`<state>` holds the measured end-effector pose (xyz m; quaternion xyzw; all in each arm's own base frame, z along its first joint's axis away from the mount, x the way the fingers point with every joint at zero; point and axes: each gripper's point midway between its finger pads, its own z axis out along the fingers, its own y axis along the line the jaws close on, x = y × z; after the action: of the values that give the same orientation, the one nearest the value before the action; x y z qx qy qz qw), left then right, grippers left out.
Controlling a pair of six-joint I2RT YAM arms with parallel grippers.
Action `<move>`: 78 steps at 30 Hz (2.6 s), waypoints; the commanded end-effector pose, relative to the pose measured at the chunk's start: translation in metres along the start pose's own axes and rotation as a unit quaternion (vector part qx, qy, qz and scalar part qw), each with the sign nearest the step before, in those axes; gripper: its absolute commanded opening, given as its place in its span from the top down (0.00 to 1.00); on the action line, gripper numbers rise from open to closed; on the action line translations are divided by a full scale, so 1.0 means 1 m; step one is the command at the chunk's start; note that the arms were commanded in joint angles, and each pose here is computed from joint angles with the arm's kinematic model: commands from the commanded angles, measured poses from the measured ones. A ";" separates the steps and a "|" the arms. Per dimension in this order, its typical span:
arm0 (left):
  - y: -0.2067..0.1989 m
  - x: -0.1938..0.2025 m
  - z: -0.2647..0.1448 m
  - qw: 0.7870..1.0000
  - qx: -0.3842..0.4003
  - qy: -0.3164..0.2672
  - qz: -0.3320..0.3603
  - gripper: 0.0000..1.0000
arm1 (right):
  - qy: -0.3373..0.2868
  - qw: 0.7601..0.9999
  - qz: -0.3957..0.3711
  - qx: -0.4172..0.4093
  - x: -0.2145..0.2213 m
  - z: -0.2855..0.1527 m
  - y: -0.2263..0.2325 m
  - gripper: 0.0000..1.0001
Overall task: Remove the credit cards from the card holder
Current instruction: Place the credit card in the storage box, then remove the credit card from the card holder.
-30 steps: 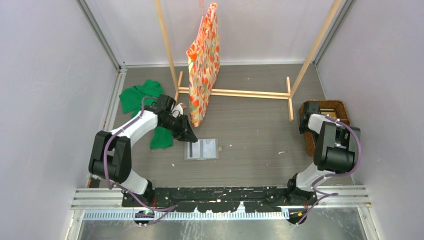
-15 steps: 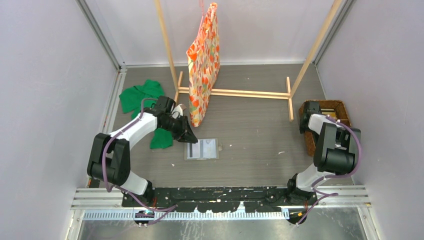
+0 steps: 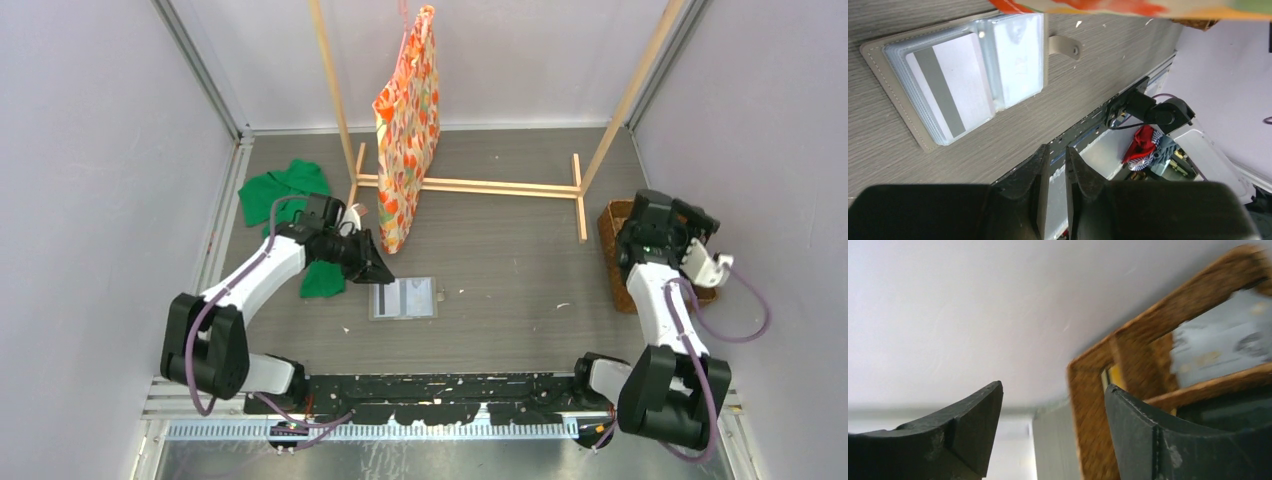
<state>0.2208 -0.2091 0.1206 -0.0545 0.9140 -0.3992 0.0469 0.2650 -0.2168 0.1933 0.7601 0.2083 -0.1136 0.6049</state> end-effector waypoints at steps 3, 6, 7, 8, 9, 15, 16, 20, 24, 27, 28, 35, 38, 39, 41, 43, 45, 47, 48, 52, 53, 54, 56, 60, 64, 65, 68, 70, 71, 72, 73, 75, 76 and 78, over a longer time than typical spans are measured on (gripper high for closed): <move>-0.014 -0.002 -0.018 0.998 0.003 -0.056 0.028 0.79 | 0.309 0.912 -0.219 -0.158 0.086 -0.106 0.082 0.20; -0.007 0.003 -0.018 0.997 -0.009 -0.068 0.023 0.79 | 0.309 0.850 -0.351 -0.244 0.106 -0.187 0.085 0.18; -0.003 0.005 -0.018 0.997 -0.015 -0.072 0.020 0.78 | 0.309 0.830 -0.377 -0.270 0.111 -0.213 0.082 0.17; 0.001 0.006 -0.017 0.997 -0.021 -0.075 0.016 0.78 | 0.323 0.809 -0.396 -0.291 0.117 -0.239 0.074 0.16; 0.006 0.008 -0.017 0.996 -0.030 -0.080 0.013 0.78 | 0.344 0.788 -0.407 -0.308 0.123 -0.264 0.065 0.15; 0.037 0.012 -0.015 0.991 -0.093 -0.096 -0.026 0.77 | 0.449 0.673 -0.471 -0.353 0.135 -0.359 -0.017 0.13; 0.040 0.013 -0.013 0.990 -0.095 -0.095 -0.031 0.76 | 0.469 0.646 -0.484 -0.358 0.135 -0.372 -0.032 0.14; 0.051 0.012 -0.006 0.988 -0.109 -0.095 -0.046 0.76 | 0.545 0.553 -0.520 -0.357 0.133 -0.408 -0.087 0.18; 0.060 0.005 0.001 0.986 -0.126 -0.097 -0.053 0.76 | 0.603 0.499 -0.518 -0.345 0.129 -0.429 -0.130 0.26; 0.062 0.000 0.006 0.985 -0.131 -0.096 -0.055 0.76 | 0.630 0.467 -0.516 -0.345 0.126 -0.443 -0.150 0.33; 0.063 -0.002 0.006 0.985 -0.134 -0.096 -0.055 0.76 | 0.635 0.458 -0.516 -0.347 0.124 -0.448 -0.155 0.35; 0.076 -0.005 0.013 0.982 -0.158 -0.088 -0.060 0.75 | 0.666 0.401 -0.517 -0.358 0.124 -0.484 -0.179 0.50; 0.078 -0.006 0.017 0.981 -0.158 -0.087 -0.063 0.75 | 0.675 0.383 -0.515 -0.365 0.124 -0.499 -0.185 0.55; 0.079 -0.006 0.017 0.981 -0.158 -0.088 -0.063 0.75 | 0.679 0.375 -0.512 -0.369 0.124 -0.506 -0.187 0.56; 0.079 -0.008 0.018 0.981 -0.159 -0.090 -0.062 0.75 | 0.682 0.365 -0.513 -0.371 0.125 -0.513 -0.192 0.58; 0.080 -0.010 0.020 0.981 -0.159 -0.091 -0.062 0.75 | 0.686 0.354 -0.514 -0.374 0.127 -0.519 -0.196 0.59; 0.080 -0.012 0.022 0.981 -0.159 -0.090 -0.062 0.75 | 0.691 0.342 -0.517 -0.373 0.129 -0.525 -0.202 0.59; 0.081 -0.014 0.024 0.981 -0.159 -0.089 -0.063 0.75 | 0.694 0.329 -0.524 -0.368 0.132 -0.528 -0.210 0.60; 0.082 -0.014 0.026 0.981 -0.159 -0.088 -0.063 0.75 | 0.692 0.326 -0.530 -0.364 0.135 -0.528 -0.214 0.60; 0.083 -0.016 0.032 0.982 -0.154 -0.082 -0.067 0.75 | 0.685 0.324 -0.553 -0.347 0.141 -0.521 -0.231 0.61; 0.082 -0.016 0.033 0.983 -0.152 -0.080 -0.067 0.75 | 0.683 0.326 -0.556 -0.344 0.142 -0.518 -0.234 0.61; 0.081 -0.017 0.034 0.983 -0.150 -0.079 -0.067 0.75 | 0.679 0.330 -0.562 -0.339 0.143 -0.513 -0.237 0.61; 0.079 -0.018 0.033 0.984 -0.147 -0.079 -0.065 0.75 | 0.670 0.340 -0.570 -0.332 0.144 -0.504 -0.242 0.61; 0.075 -0.018 0.032 0.985 -0.140 -0.080 -0.062 0.75 | 0.652 0.358 -0.585 -0.323 0.143 -0.486 -0.248 0.60; 0.071 -0.018 0.031 0.986 -0.132 -0.080 -0.059 0.75 | 0.651 0.362 -0.586 -0.318 0.143 -0.481 -0.252 0.60; 0.070 -0.018 0.031 0.987 -0.130 -0.080 -0.058 0.75 | 0.649 0.365 -0.587 -0.317 0.143 -0.479 -0.253 0.60; 0.066 -0.018 0.031 0.988 -0.121 -0.077 -0.056 0.76 | 0.649 0.366 -0.588 -0.315 0.144 -0.478 -0.255 0.60; 0.063 -0.019 0.031 0.989 -0.114 -0.077 -0.052 0.76 | 0.652 0.364 -0.586 -0.315 0.143 -0.480 -0.255 0.61; 0.062 -0.019 0.032 0.989 -0.112 -0.077 -0.051 0.76 | 0.656 0.363 -0.581 -0.317 0.143 -0.482 -0.254 0.61; 0.061 -0.018 0.032 0.990 -0.111 -0.075 -0.050 0.76 | 0.663 0.360 -0.573 -0.320 0.141 -0.486 -0.253 0.61; 0.061 -0.018 0.033 0.990 -0.110 -0.074 -0.050 0.76 | 0.670 0.359 -0.564 -0.322 0.140 -0.489 -0.251 0.61; 0.060 -0.016 0.036 0.991 -0.107 -0.067 -0.049 0.76 | 0.686 0.358 -0.541 -0.328 0.137 -0.497 -0.244 0.61; 0.059 -0.015 0.037 0.991 -0.106 -0.065 -0.048 0.77 | 0.693 0.359 -0.530 -0.330 0.136 -0.501 -0.242 0.61; 0.056 -0.013 0.037 0.992 -0.100 -0.063 -0.048 0.78 | 0.711 0.357 -0.502 -0.340 0.133 -0.512 -0.234 0.61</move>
<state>0.2215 -0.1777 0.0339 -0.1521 0.9524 -0.2583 0.0560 0.2395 0.3300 0.0337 0.0376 0.9423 0.2053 0.2618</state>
